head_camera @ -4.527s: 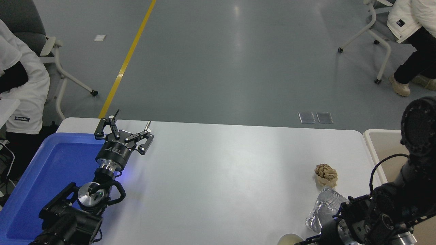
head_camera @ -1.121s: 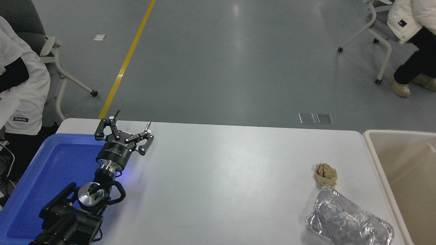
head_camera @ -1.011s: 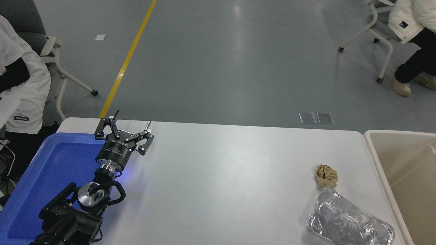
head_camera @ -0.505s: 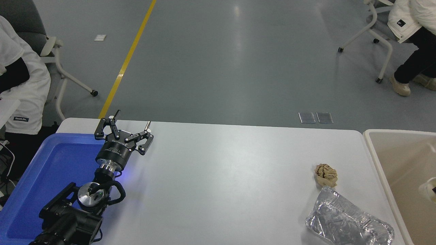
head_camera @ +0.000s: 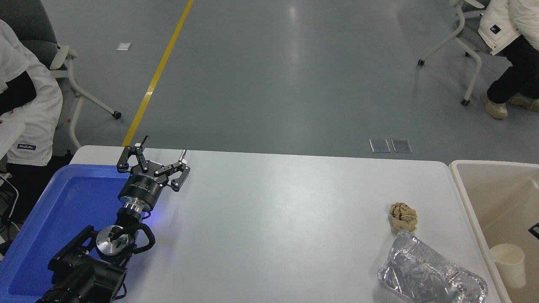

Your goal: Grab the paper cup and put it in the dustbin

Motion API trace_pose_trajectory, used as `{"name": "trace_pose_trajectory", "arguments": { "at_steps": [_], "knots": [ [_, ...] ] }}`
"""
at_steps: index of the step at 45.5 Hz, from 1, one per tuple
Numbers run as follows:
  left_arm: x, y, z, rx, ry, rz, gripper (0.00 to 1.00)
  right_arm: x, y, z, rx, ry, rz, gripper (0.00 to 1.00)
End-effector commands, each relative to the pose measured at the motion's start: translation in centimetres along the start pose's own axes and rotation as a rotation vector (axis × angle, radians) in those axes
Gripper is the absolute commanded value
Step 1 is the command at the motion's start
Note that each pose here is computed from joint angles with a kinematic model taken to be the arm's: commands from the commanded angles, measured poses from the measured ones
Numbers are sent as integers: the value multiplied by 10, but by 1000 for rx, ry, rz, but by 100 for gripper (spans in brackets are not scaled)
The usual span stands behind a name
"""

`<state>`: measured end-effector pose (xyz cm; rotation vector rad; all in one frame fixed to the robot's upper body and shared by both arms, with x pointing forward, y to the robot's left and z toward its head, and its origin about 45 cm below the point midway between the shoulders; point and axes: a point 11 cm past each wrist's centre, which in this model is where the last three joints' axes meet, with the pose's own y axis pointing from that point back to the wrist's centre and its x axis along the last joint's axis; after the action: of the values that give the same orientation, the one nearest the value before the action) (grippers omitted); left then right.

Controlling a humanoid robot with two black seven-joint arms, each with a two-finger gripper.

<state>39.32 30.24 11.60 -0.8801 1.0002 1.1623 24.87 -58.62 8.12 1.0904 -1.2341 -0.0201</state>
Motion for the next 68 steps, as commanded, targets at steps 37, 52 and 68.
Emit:
{"name": "trace_pose_trajectory", "arguments": {
  "at_steps": [37,52,68],
  "knots": [
    [0,0,0,1,0,0,99,261,94,-137,311,146,246,100],
    [0,0,0,0,0,0,99,292,163,-269,503,342,340,100],
    [0,0,0,0,0,2,99,221,222,-336,559,611,64,100]
  ]
}}
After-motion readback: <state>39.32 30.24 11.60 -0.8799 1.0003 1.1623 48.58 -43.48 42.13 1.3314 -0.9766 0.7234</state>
